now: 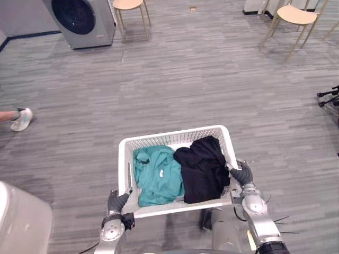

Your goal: Pick up the laundry basket with both hands and put the clothes into the washing machine.

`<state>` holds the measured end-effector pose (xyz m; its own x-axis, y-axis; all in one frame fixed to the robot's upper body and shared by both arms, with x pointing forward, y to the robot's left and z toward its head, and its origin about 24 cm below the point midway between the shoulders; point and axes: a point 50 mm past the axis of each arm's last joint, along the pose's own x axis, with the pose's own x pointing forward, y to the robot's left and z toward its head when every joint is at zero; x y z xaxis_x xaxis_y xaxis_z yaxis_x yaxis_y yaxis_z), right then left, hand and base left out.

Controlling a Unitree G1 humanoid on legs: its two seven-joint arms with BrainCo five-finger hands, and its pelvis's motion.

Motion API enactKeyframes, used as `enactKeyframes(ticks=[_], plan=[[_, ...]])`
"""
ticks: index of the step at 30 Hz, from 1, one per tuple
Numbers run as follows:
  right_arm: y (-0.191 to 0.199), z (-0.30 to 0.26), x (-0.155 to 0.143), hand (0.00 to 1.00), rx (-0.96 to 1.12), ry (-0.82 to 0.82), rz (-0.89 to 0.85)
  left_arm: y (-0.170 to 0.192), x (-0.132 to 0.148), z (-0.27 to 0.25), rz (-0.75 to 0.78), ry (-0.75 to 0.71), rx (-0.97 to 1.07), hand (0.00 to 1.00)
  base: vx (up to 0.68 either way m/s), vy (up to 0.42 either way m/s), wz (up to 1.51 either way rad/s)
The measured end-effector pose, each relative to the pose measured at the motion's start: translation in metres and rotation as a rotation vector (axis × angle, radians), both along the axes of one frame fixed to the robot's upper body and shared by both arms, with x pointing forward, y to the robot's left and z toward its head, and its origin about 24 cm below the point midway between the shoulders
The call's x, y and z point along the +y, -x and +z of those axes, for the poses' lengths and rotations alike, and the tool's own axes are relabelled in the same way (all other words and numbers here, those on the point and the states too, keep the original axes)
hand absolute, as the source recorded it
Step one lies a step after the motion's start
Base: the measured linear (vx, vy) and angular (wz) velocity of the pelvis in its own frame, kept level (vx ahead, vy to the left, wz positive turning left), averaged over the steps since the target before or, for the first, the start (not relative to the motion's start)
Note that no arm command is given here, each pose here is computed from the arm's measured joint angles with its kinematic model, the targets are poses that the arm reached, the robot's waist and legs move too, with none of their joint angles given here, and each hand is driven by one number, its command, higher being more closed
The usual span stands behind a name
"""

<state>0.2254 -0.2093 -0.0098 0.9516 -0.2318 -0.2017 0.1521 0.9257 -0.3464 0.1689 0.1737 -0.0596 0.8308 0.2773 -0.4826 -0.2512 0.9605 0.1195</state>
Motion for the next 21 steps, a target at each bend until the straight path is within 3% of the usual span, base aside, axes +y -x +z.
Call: enactKeyframes(ticks=[7,16,21], plan=[[0.01,0.012,-0.005,1.0,-0.057,0.003,-0.031,-0.004,-0.006,0.001,-0.041,0.01,-0.012,1.0,0.5,-0.037,0.39],[0.006,0.007,-0.008,1.0,-0.046,-0.011,-0.088,-0.008,-0.006,0.009,-0.083,-0.04,-0.034,1.0,0.52,0.24,0.26],[0.008,-0.011,0.004,1.0,0.02,-0.049,-0.084,-0.004,0.009,0.006,-0.107,-0.107,-0.002,1.0,0.57,0.199,-0.06]])
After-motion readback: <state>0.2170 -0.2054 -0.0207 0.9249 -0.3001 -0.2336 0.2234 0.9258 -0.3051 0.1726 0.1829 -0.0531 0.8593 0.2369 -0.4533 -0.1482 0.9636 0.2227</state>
